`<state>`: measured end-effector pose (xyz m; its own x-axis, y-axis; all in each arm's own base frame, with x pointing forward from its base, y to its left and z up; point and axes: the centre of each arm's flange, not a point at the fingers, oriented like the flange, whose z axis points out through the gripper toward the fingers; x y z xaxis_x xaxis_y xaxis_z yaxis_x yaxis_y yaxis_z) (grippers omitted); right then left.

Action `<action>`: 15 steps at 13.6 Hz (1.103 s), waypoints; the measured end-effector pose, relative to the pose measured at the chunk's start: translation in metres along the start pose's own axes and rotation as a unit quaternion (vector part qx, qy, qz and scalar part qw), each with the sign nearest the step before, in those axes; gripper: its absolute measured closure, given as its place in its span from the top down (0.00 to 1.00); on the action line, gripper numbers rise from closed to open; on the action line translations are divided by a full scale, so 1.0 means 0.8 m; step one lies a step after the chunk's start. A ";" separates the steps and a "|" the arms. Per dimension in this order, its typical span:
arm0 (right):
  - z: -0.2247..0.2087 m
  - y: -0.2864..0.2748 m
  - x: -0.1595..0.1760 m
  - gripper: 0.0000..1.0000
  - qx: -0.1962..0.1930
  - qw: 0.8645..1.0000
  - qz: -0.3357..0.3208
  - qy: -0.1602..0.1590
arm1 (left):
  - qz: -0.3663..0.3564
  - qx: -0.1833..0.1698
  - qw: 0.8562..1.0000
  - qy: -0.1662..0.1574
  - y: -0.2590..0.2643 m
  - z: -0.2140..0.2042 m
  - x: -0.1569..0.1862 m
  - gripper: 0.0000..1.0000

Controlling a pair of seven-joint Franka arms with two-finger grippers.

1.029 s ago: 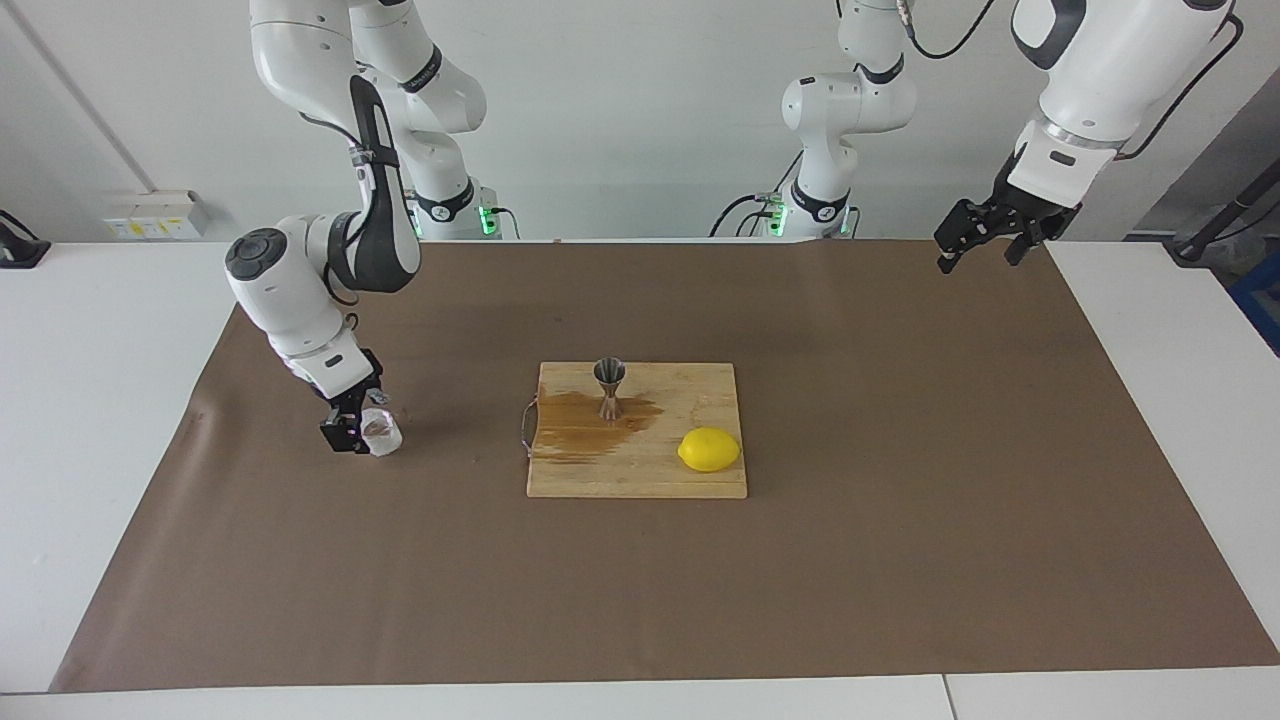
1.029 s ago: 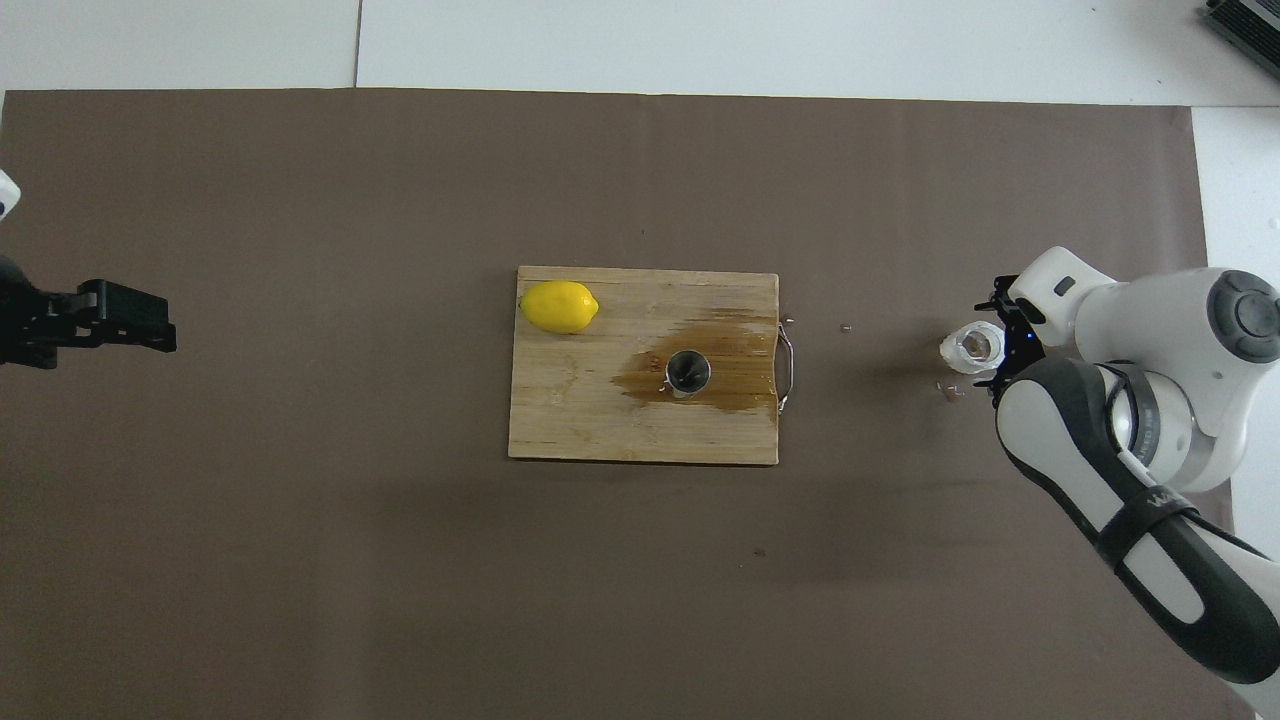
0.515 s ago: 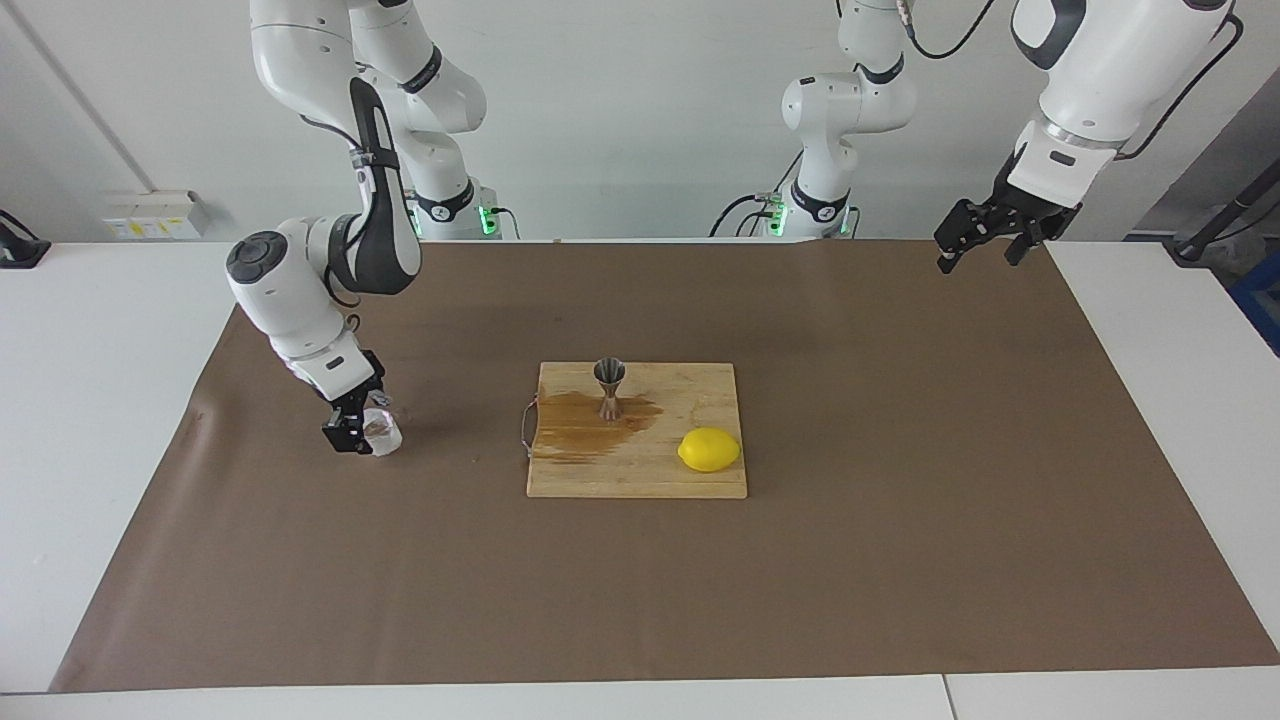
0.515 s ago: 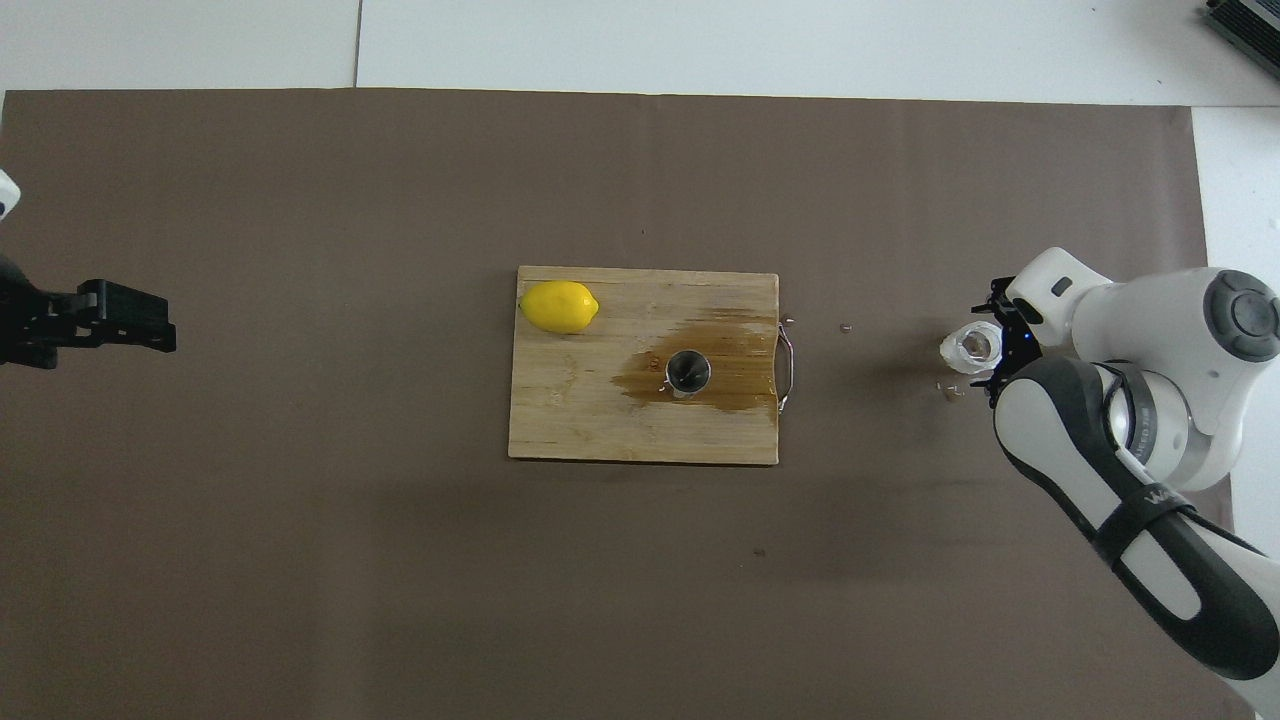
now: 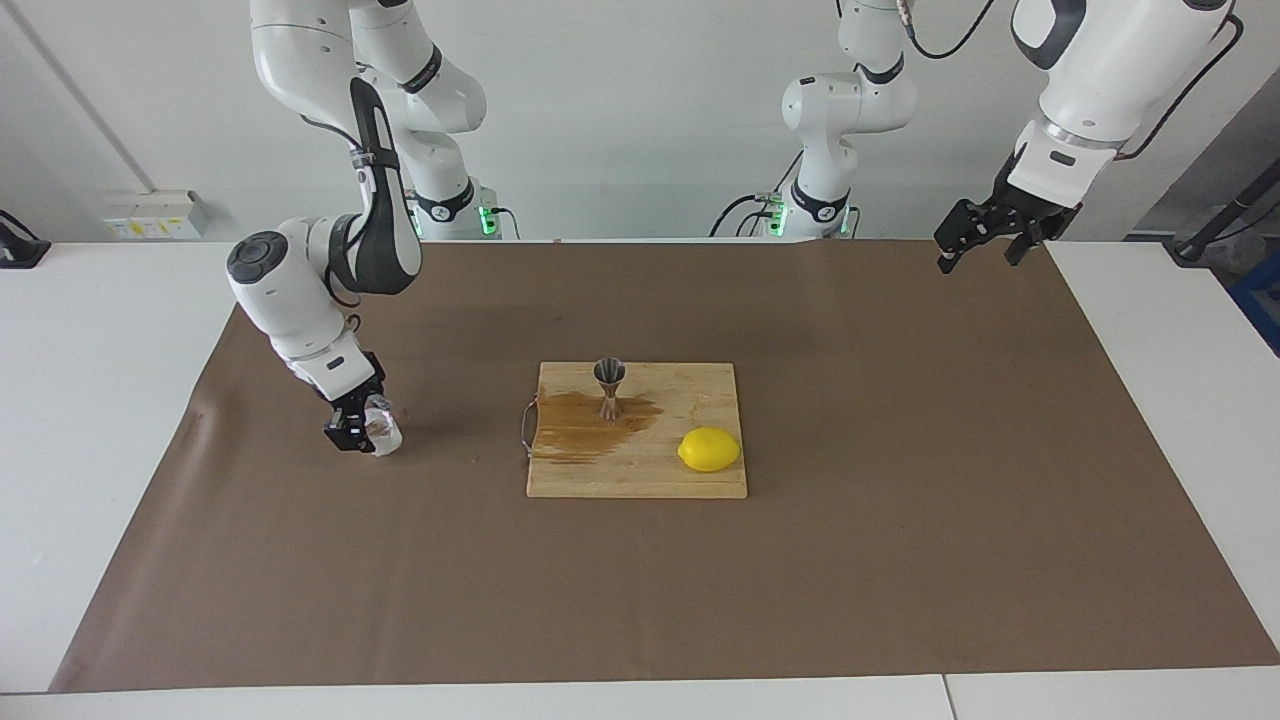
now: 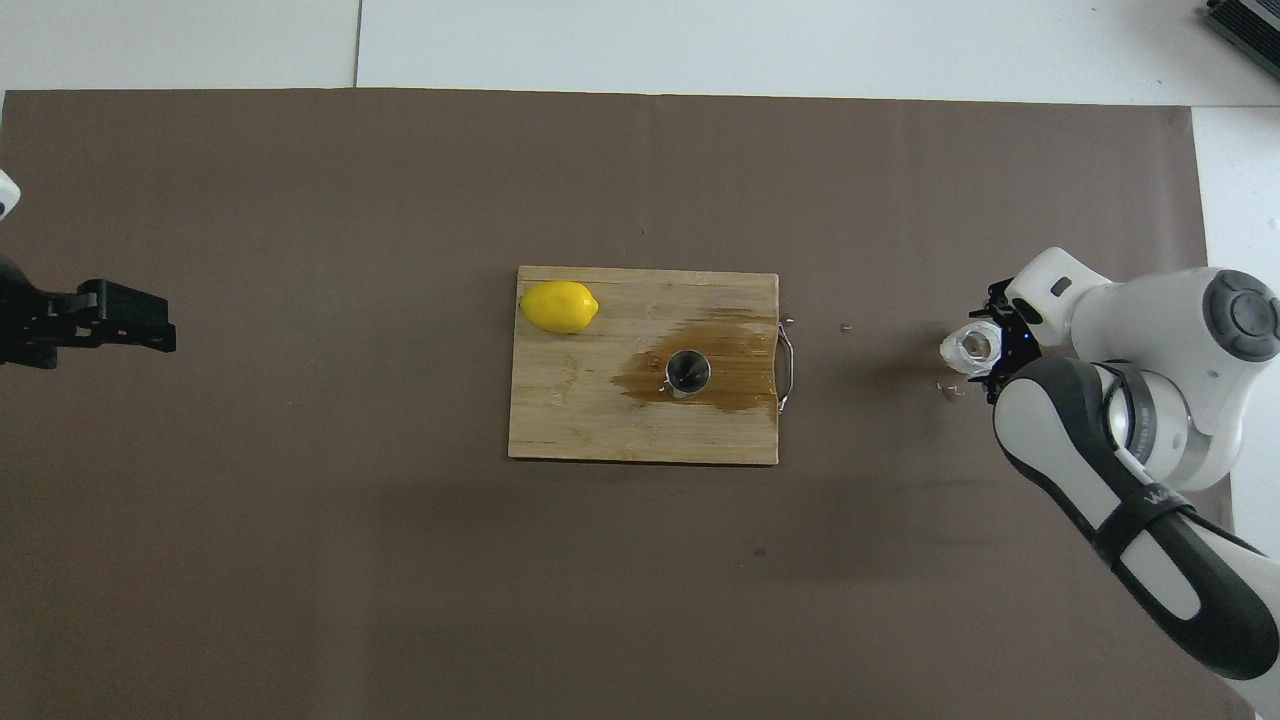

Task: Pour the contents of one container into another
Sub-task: 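Close the right gripper on the white cup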

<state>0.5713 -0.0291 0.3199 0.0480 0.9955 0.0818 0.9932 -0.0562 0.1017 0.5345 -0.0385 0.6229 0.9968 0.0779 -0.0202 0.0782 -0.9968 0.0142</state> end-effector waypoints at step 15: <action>0.000 0.000 0.000 0.52 0.005 1.000 0.017 0.001 | 0.000 0.000 1.000 0.000 0.000 0.000 0.000 1.00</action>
<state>0.5711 -0.0291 0.3201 0.0819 0.9928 0.0877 0.9920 -0.0897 0.0884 0.5345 -0.0385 0.6228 0.9968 0.0779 -0.0202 0.0782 -0.9968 0.0142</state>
